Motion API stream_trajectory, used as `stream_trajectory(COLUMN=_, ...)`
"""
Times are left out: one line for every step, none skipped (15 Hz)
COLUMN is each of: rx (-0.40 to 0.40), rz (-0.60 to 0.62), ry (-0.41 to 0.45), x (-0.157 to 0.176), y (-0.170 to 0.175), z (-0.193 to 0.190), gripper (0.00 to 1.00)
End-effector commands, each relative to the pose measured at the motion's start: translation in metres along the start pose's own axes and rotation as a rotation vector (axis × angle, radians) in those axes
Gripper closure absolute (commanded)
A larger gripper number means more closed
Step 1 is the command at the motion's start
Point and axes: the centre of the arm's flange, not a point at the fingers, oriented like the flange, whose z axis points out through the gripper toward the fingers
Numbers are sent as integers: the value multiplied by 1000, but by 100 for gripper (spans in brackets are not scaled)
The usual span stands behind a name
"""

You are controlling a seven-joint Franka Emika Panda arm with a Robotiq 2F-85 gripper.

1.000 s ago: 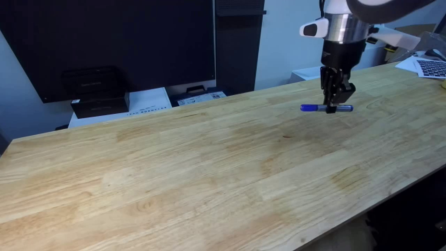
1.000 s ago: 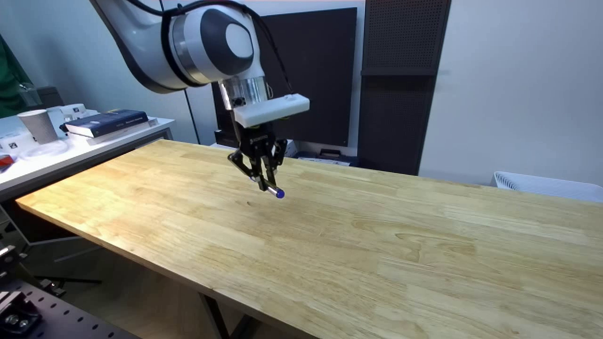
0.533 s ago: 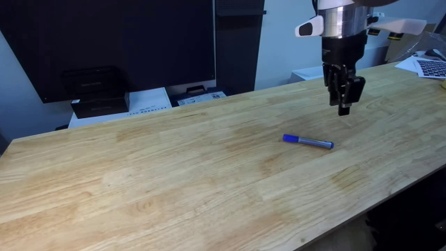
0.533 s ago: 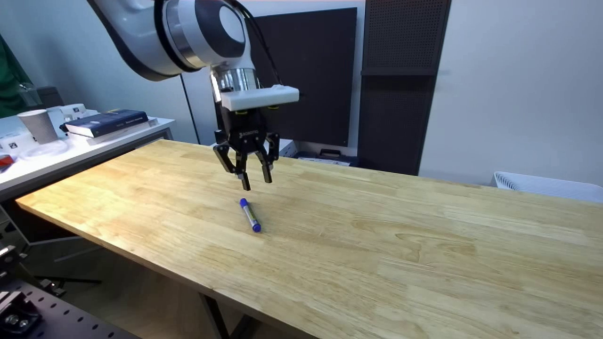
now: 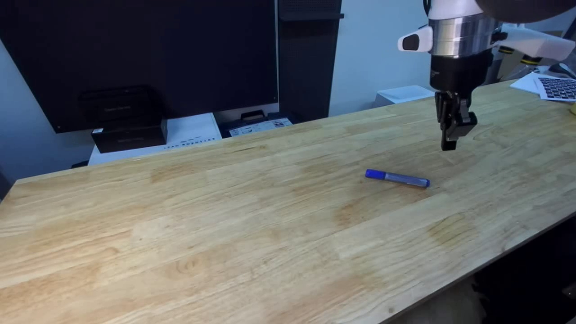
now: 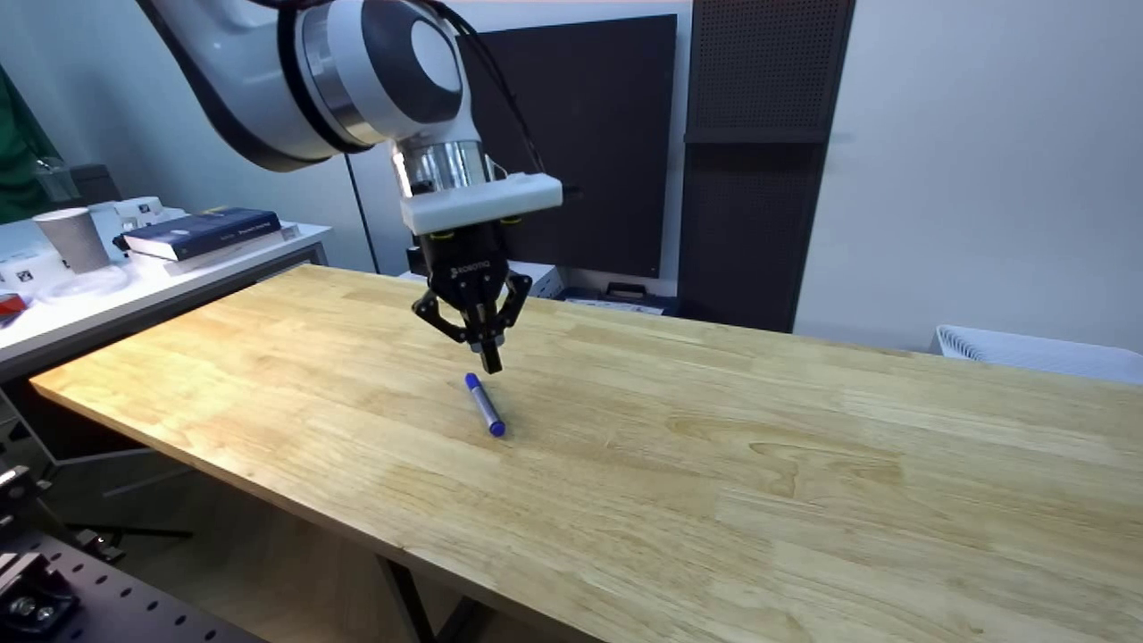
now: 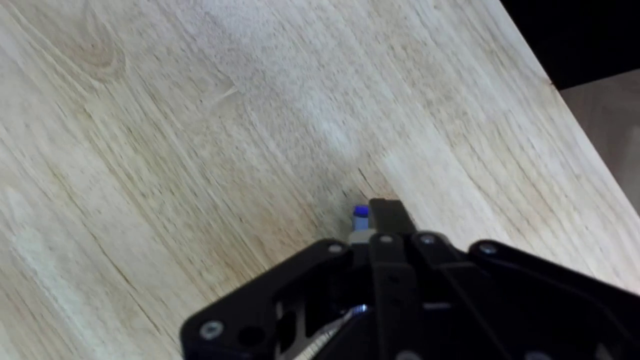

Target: Put the pen in a vertical position

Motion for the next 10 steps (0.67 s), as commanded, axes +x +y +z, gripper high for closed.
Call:
stream_trajectory(rx=-10, rz=167, ry=39, x=2, y=-15, z=5, gripper=100)
stream_trajectory(rx=-15, rz=178, ry=38, x=3, y=-17, z=7, gripper=100)
stream_trajectory(rx=-14, rz=194, ry=45, x=4, y=-18, z=9, gripper=100)
stream_trajectory(rx=-13, rz=190, ry=51, x=4, y=-19, z=10, gripper=100)
stream_trajectory(rx=-16, rz=183, ry=56, x=4, y=-20, z=10, gripper=100)
stream_trajectory(rx=-18, rz=178, ry=58, x=5, y=-21, z=9, gripper=100)
stream_trajectory(rx=-21, rz=182, ry=62, x=5, y=-22, z=9, gripper=100)
stream_trajectory(rx=-23, rz=180, ry=67, x=6, y=-23, z=8, gripper=100)
stream_trajectory(rx=-24, rz=177, ry=69, x=6, y=-24, z=7, gripper=100)
stream_trajectory(rx=-24, rz=169, ry=67, x=8, y=-25, z=7, gripper=75)
